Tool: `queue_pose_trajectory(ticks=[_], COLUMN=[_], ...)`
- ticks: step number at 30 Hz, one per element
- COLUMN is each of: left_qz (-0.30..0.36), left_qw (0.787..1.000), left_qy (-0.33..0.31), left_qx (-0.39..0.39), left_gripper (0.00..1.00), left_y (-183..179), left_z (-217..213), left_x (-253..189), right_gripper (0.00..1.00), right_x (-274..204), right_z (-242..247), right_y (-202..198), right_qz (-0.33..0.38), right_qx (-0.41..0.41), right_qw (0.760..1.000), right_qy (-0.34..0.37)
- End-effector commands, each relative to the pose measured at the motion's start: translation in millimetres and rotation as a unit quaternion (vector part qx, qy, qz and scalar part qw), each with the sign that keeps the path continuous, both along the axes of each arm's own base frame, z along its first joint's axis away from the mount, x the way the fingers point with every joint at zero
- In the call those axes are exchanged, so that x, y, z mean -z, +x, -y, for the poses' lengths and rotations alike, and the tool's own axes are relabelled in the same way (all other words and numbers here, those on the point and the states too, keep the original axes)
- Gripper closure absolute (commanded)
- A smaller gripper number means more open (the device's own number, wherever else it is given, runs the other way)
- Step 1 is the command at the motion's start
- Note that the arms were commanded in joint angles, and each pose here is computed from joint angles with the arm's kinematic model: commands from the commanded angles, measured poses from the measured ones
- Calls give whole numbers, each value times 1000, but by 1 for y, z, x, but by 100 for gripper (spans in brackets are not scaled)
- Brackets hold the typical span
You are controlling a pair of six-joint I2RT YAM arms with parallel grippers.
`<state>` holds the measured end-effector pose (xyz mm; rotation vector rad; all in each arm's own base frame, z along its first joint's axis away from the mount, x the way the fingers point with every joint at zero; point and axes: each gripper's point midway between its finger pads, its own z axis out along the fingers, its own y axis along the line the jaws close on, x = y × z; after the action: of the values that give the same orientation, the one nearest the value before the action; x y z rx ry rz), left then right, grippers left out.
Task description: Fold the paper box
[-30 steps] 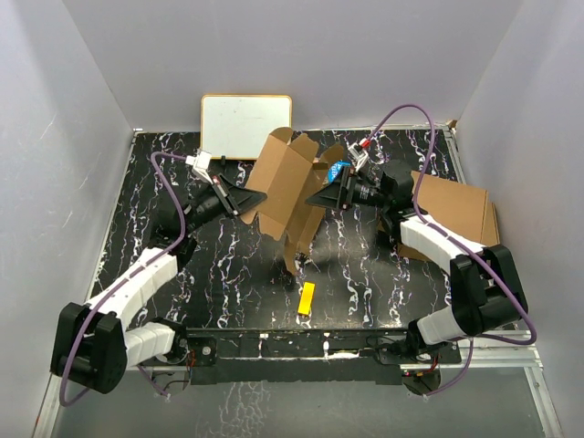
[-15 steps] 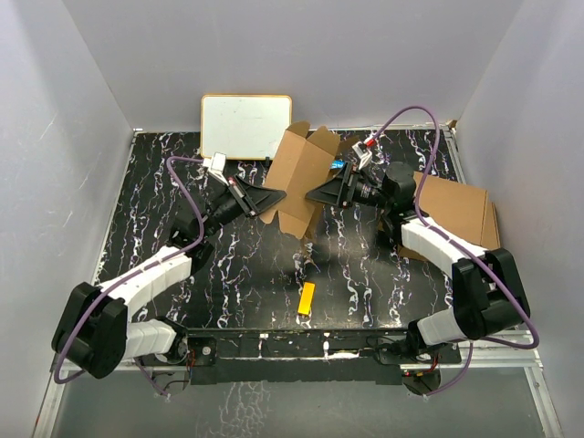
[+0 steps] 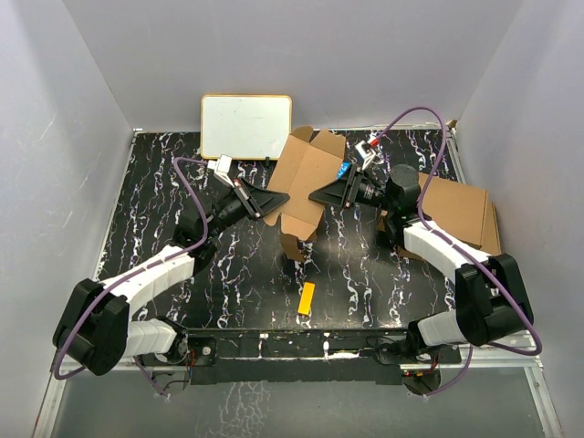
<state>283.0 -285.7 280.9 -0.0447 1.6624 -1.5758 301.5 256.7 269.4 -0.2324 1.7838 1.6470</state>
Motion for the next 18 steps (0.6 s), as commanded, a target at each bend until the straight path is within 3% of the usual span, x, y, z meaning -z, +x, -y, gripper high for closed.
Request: queue_pose_trajectory(ticks=[1, 4, 5, 11, 12, 14, 15, 18], left_qz=[21, 17, 17, 23, 25, 28, 30, 30], left_qw=[1000, 1000, 1000, 1000, 999, 999, 999, 998], left_qy=[15, 17, 17, 19, 20, 22, 22, 23], left_qx=[-8, -6, -6, 6, 10, 19, 24, 40], left_gripper=[100, 100, 100, 100, 100, 100, 100, 100], left_y=[5, 5, 5, 3, 2, -1, -2, -6], left_z=[1, 2, 3, 5, 6, 7, 8, 11], left_x=[-6, -2, -1, 0, 0, 1, 1, 2], right_gripper=[65, 89, 92, 92, 85, 63, 58, 54], right_x=[-22, -18, -18, -15, -15, -14, -14, -15], right_z=[3, 4, 5, 8, 12, 19, 24, 36], right_y=[-7, -6, -6, -6, -3, 3, 7, 16], right_qz=[49, 40, 40, 33, 29, 23, 22, 16], right_qx=[4, 7, 6, 7, 16, 30, 38, 58], right_qw=[999, 999, 999, 999, 999, 999, 999, 998], right_qy=[15, 13, 12, 12, 13, 14, 15, 18])
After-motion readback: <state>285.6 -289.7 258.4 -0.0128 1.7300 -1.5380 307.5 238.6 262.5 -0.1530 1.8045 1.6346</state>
